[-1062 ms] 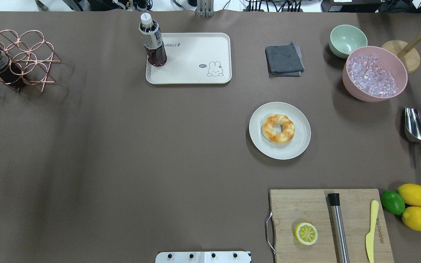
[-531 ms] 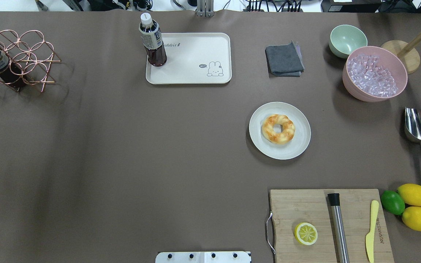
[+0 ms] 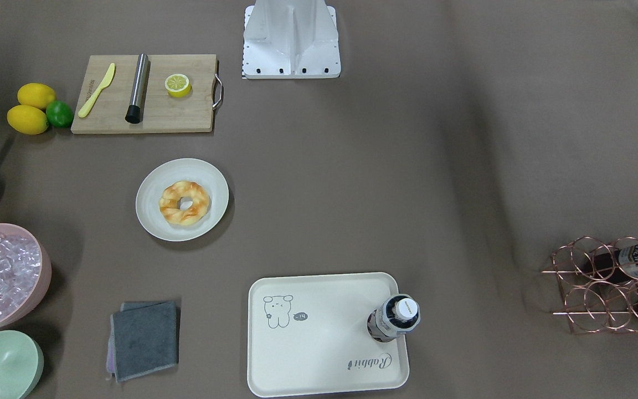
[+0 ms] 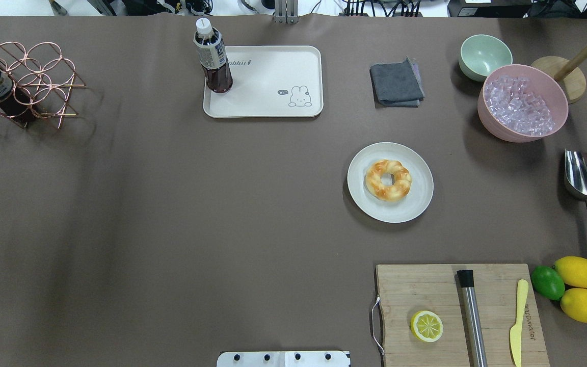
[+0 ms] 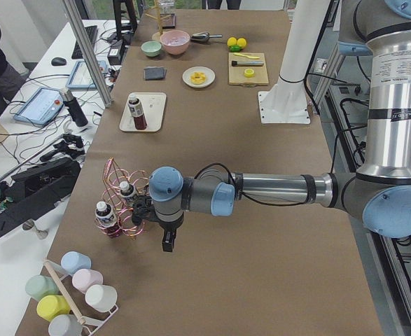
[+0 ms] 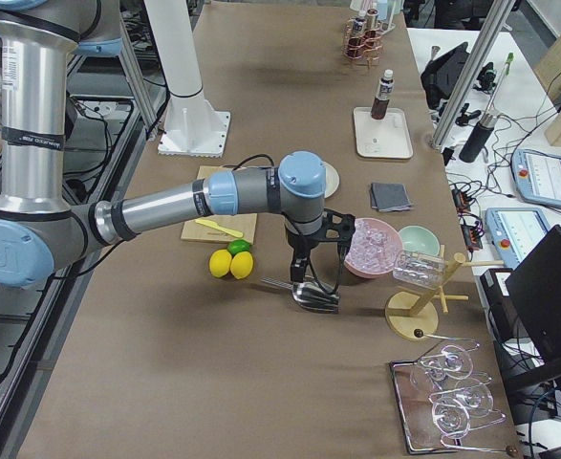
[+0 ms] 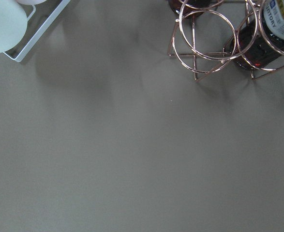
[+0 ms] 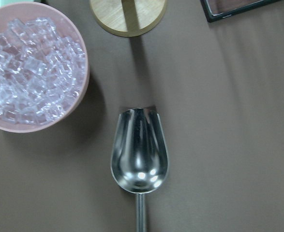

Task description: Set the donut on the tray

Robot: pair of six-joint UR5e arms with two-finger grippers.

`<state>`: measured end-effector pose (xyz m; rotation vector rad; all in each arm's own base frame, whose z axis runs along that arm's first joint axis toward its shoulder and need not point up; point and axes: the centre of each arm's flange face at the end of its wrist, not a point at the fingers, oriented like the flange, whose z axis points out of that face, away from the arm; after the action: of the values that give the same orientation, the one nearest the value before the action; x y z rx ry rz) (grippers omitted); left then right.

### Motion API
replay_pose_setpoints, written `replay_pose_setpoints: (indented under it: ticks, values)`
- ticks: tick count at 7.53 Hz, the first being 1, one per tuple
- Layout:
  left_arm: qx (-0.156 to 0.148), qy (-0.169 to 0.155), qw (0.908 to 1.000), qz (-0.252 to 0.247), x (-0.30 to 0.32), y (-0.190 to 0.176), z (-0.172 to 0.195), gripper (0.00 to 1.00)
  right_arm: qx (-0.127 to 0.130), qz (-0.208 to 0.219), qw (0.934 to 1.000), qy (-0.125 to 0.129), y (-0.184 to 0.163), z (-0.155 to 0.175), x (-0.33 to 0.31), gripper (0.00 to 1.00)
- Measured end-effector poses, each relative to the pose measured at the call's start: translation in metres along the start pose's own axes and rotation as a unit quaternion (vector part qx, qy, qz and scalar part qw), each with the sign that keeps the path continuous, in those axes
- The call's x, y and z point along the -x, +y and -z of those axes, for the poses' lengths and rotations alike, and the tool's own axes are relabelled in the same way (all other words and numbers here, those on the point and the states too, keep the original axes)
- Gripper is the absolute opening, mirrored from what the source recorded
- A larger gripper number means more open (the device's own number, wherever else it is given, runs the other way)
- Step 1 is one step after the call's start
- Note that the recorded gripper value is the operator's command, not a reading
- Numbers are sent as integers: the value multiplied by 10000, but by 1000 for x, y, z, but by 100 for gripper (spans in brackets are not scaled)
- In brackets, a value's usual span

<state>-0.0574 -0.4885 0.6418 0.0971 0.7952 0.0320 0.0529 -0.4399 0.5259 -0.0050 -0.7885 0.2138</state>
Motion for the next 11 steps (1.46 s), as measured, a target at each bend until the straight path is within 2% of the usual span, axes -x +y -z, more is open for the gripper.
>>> replay_pose_setpoints:
  ticks: [2, 9, 11]
  values:
    - [-1, 0, 10000, -1, 0, 0, 0, 99, 62, -168, 9998, -27, -11, -8, 63, 100]
    - [-1, 0, 10000, -1, 0, 0, 0, 99, 114, 221, 9997, -9, -8, -18, 120, 100]
    - [-1, 0, 10000, -1, 0, 0, 0, 99, 126, 112, 9998, -80, -9, -27, 168, 100]
